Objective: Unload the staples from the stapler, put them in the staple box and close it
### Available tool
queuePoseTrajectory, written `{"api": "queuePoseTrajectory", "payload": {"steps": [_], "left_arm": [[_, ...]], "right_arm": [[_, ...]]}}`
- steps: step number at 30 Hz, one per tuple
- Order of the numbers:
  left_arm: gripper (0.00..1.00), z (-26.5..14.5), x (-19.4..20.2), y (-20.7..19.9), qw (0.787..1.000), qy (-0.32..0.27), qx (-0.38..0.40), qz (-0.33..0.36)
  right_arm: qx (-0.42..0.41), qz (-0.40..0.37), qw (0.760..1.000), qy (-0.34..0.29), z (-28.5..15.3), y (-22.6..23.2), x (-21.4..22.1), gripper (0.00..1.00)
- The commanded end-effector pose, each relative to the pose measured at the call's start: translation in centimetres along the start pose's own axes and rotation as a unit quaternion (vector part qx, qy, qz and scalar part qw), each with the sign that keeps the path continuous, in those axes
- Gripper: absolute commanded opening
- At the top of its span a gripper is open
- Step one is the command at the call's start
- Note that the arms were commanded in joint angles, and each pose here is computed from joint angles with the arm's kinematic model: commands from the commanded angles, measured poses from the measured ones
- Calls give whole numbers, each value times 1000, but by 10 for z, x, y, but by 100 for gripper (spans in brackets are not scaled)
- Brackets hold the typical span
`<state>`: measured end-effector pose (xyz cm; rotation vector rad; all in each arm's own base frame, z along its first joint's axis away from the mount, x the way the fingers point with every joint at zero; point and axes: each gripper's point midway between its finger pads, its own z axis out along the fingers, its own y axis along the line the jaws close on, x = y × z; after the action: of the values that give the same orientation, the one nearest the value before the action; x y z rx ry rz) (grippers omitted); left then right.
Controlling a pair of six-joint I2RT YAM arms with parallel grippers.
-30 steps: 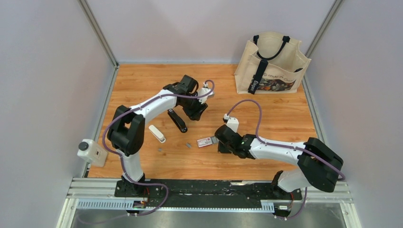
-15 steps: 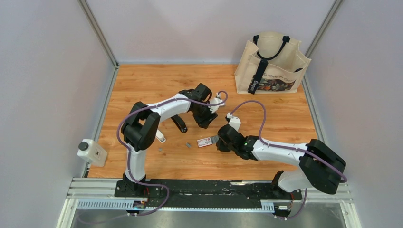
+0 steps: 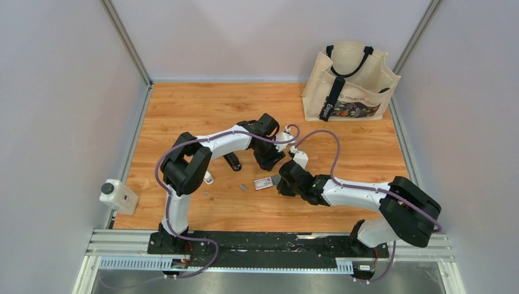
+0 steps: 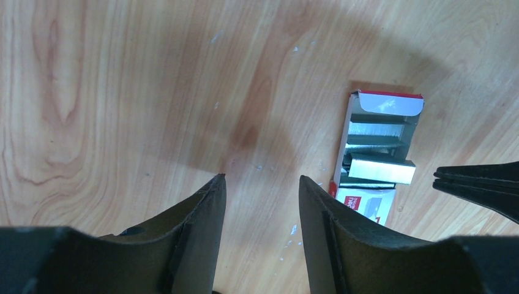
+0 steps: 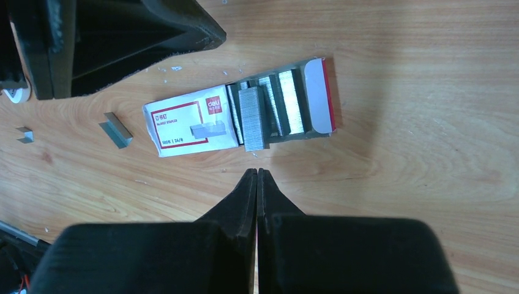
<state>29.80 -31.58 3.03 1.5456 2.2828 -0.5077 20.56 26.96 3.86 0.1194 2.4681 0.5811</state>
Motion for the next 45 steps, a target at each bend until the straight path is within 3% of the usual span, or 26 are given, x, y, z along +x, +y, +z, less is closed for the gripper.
{"api": "queuePoseTrajectory", "payload": {"steps": [1, 45], "left_arm": [[56, 7, -1, -4, 1000, -4, 0, 12], [54, 16, 36, -58, 995, 41, 83, 43]], "right_arm": [[-10, 10, 1000, -11, 3, 10, -10, 0], [-31, 16, 999, -27, 22, 23, -22, 0]]}}
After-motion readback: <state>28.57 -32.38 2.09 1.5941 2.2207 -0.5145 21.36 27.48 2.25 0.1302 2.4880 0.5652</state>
